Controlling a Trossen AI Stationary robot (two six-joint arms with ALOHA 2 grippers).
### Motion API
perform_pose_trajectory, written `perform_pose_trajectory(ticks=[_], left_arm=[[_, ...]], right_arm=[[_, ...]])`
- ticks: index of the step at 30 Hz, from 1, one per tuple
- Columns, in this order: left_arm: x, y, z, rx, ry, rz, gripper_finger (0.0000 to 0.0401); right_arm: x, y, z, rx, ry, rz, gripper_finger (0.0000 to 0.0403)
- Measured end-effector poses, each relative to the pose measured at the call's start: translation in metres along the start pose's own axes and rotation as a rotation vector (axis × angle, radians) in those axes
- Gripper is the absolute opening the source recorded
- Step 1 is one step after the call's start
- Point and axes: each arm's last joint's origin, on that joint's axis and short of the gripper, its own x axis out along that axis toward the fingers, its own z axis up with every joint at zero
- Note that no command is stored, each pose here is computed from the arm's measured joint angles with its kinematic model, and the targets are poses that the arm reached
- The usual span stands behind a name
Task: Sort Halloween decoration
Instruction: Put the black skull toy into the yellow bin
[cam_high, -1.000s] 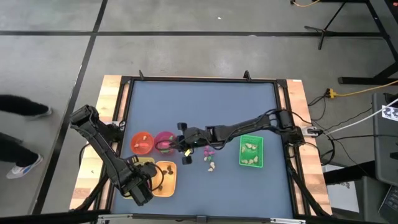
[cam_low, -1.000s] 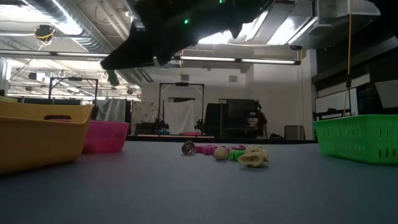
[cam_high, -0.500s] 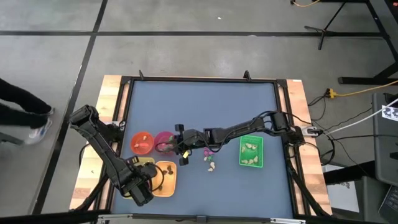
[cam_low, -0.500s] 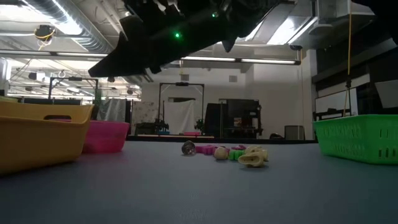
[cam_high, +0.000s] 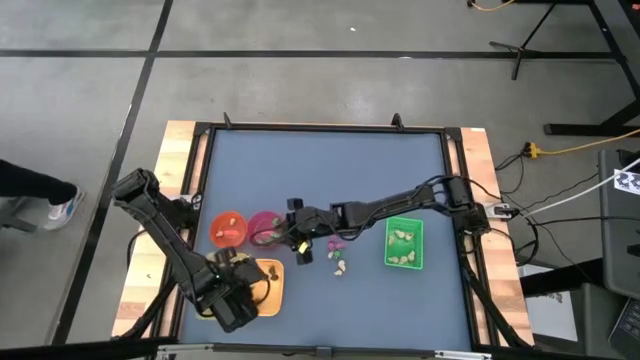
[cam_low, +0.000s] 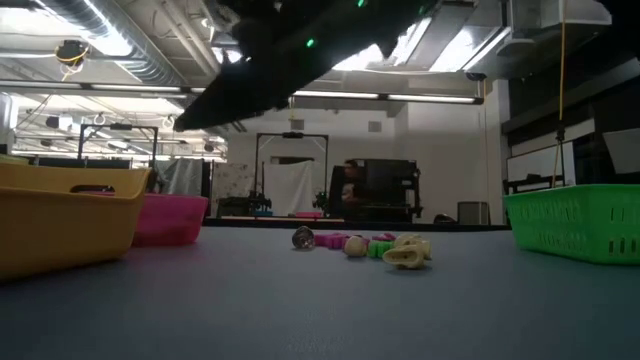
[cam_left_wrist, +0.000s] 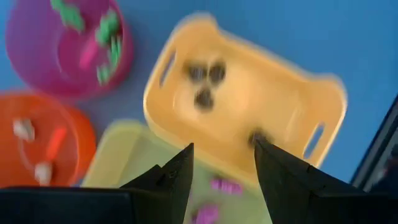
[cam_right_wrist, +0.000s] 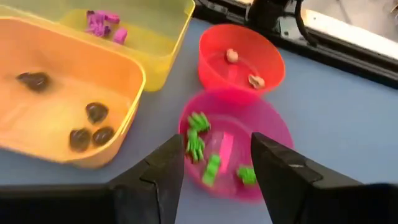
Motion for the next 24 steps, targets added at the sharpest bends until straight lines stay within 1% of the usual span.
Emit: perform_pose_trajectory(ticks=[3,7,9,14,19,24], left_arm=[[0.003,0.001,0.012,-0.006,-0.087,0.010,0.0153],[0.009,0.006,0.032,-0.007,-0.170,0.029,0.0153],[0.012,0.009,0.044,-0.010,-0.185,0.033,0.0153],[0.022,0.021,0.075,-0.030,-0.209,0.043,0.0153],[0.030,0.036,0.101,-0.014,-0.226,0.066,0.0153],[0.036,0.048,0.123,-0.006,-0.258,0.069,0.0153]], right_arm=[[-0.017,-0.002,0.006,-0.002,0.062,0.015,0.0184],[-0.043,-0.006,0.018,0.012,0.087,0.022,0.0184],[-0.058,-0.006,0.026,0.019,0.098,0.029,0.0184],[-0.100,-0.005,0.034,0.002,0.202,0.041,0.0184],[-0.145,0.004,0.039,-0.037,0.314,0.028,0.0184],[-0.189,0.014,0.043,-0.016,0.370,0.026,0.0184]])
